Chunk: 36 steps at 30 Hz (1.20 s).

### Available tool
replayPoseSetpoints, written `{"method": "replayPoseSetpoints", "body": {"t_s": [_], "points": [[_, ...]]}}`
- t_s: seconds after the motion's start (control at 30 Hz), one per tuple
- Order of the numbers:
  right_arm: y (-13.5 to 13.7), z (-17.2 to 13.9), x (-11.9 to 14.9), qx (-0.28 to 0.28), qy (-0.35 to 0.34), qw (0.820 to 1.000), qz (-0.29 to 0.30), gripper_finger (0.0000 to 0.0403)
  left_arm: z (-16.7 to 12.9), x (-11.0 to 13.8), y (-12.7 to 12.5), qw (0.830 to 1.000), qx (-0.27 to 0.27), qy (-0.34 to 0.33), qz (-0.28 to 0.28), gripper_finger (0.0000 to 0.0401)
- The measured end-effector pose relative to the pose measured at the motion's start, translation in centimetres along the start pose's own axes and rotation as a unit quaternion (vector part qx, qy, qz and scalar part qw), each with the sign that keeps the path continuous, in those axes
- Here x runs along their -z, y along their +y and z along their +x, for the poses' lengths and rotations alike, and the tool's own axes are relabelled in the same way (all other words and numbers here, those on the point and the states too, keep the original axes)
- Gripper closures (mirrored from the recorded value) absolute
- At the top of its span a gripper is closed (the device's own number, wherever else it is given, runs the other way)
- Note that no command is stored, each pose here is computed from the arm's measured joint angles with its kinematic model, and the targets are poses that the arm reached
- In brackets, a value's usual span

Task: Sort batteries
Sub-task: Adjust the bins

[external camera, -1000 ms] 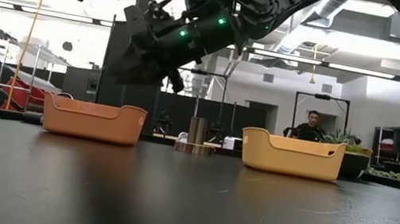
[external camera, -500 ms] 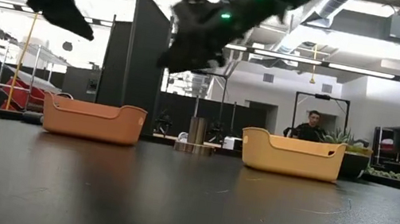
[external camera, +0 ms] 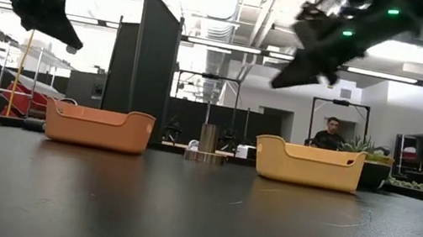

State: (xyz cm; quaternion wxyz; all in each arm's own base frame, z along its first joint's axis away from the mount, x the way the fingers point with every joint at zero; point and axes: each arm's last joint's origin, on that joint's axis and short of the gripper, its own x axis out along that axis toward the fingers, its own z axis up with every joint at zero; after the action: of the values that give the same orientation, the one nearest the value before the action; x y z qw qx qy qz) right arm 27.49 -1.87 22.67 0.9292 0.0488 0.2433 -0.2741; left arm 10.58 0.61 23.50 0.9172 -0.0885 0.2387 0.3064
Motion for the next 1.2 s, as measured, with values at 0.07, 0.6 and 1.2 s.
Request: {"method": "replayPoseSetpoints", "body": {"t_s": [0.07, 0.6, 1.2], "points": [[-0.6, -1.3, 1.2, 0.003, 0.003, 1.000, 0.011, 0.0398, 0.3, 0.2, -0.1, 1.000, -0.011, 0.013, -0.010, 0.0399], [-1.9, -5.2, 6.4, -0.039, 0.026, 0.999, -0.013, 0.0399, 2.5, 1.1, -1.1, 0.994, -0.079, 0.074, -0.009, 0.0400], [-7.5, -6.3, 4.8, 0.000, 0.020, 1.000, -0.004, 0.0399, 4.5, 5.9, 0.3, 0.975, -0.122, 0.156, -0.100, 0.0401]]}}
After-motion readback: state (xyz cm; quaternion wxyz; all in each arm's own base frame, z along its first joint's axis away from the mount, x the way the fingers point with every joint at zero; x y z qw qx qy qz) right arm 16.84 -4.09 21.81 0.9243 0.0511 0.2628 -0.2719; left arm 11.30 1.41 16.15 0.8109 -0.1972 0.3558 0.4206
